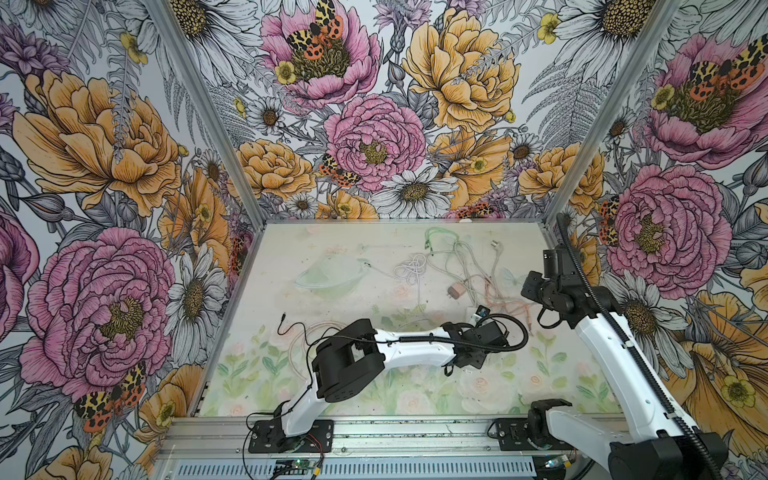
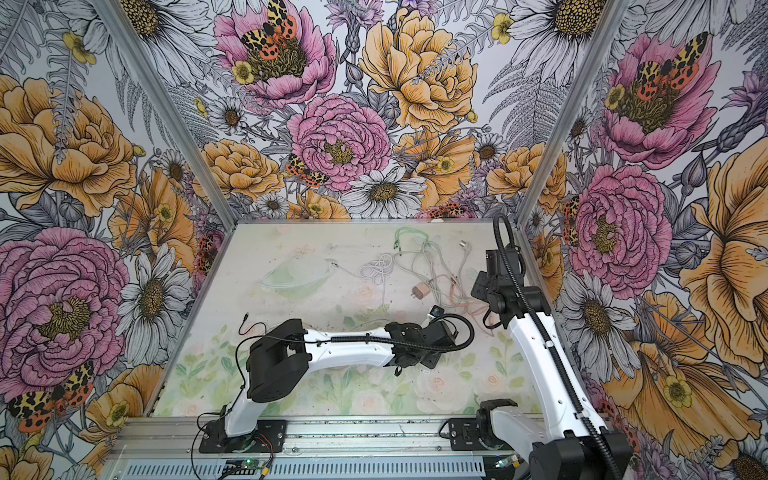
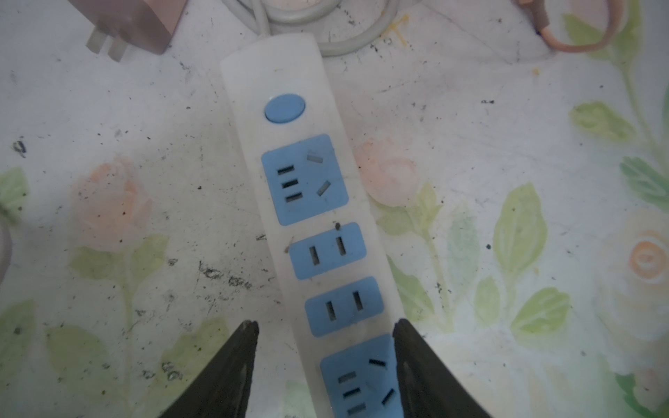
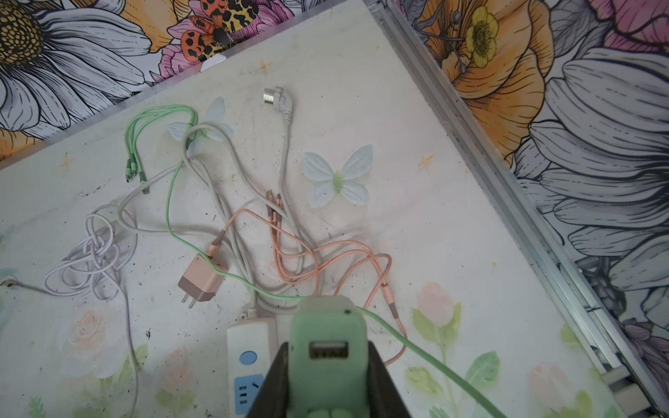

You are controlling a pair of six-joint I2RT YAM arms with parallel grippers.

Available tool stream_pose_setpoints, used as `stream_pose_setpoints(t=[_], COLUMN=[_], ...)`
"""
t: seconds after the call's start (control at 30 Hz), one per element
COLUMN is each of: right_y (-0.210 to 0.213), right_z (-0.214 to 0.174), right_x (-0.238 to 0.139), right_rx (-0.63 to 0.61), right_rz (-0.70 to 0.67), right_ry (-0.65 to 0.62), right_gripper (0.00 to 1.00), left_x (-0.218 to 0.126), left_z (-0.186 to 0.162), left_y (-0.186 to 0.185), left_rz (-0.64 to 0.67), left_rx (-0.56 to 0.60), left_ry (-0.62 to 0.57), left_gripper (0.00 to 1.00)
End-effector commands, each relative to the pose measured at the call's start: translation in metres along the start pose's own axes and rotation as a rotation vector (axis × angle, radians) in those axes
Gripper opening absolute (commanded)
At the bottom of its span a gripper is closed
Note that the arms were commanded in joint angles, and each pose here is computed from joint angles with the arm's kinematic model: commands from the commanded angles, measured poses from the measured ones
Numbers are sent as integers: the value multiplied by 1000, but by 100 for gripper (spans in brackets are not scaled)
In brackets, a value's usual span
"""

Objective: Insert the plug
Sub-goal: 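Carry pale green charger toward white power strip with right gripper while left gripper withdraws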

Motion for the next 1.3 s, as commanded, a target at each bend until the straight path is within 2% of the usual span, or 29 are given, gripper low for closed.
stream_pose_setpoints(t=[0.0,0.2,0.47,0.63,1.07,1.27], right_y=[-2,-2,-1,-1,9,22], right_z=[1,-1,-5,-5,-14,-31], right_x=[0,3,8,9,18,23], right_rx=[13,16,16,14,34,34], right_rz=[-1,8,15,17,79,131], right_ry=[-12,-4,12,14,78,133], right_gripper=[0,0,0,0,0,0], left_x=[7,20,33,39,23,22], left_z=[4,1,-13,-21,-56,-47], left_y=[-5,-11,14,30,82,63], left_rz=[-34,-69,41,60,175,119], left_rx=[-50,-81,-148,-186,-243,-194], left_ry=[21,61,131,169,237,225], left_gripper=[63,64,61,59,56,57])
Point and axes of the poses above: each gripper's point midway between its finger pads, its own x axis out along the fingers, its own y axis along the line the jaws close on, z = x × y, the point moved 4 cm from there along -x, back along the fingers, and after that the axes turned 11 degrees about x, right-handed, at the moved point
